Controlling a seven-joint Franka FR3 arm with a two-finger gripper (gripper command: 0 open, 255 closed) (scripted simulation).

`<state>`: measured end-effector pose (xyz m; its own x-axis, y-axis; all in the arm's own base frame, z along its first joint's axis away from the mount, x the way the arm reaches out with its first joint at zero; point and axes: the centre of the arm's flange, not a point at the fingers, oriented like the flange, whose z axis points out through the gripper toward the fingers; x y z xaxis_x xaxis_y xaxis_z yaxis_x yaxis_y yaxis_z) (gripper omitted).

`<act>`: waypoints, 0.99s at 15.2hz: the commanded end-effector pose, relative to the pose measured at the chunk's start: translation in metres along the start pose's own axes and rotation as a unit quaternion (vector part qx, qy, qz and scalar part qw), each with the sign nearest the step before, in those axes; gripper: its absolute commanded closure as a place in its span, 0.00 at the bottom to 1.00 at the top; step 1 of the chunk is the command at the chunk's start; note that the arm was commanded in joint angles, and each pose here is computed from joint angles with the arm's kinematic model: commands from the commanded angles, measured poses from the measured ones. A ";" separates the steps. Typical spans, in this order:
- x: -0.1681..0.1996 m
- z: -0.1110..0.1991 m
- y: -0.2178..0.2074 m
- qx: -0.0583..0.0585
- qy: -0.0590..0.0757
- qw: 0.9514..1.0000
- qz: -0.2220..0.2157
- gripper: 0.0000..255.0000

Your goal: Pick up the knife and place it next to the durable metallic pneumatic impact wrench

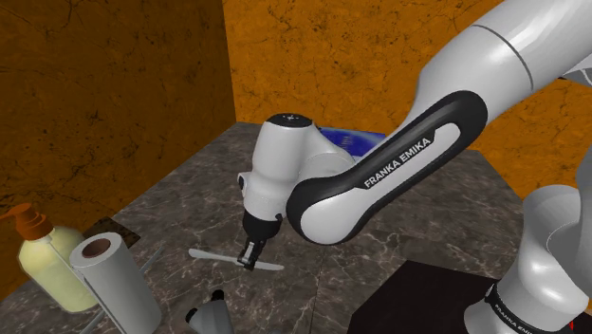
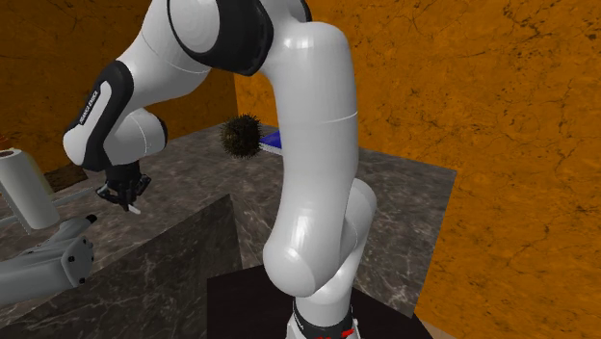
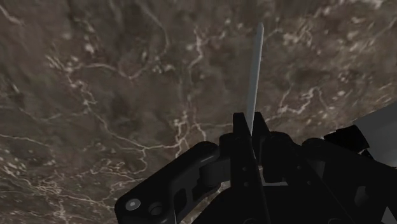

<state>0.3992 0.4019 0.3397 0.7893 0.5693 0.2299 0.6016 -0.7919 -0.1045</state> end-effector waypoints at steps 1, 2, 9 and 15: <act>-0.001 0.004 0.001 0.000 0.000 1.000 0.000 1.00; -0.001 0.004 0.001 0.000 0.000 1.000 0.000 1.00; -0.001 0.004 0.001 0.000 0.000 1.000 0.000 0.00; -0.001 -0.036 0.001 0.000 0.000 1.000 0.000 0.00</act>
<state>0.3963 0.3950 0.3602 0.7893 0.5691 0.2305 0.6016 -0.7920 -0.1045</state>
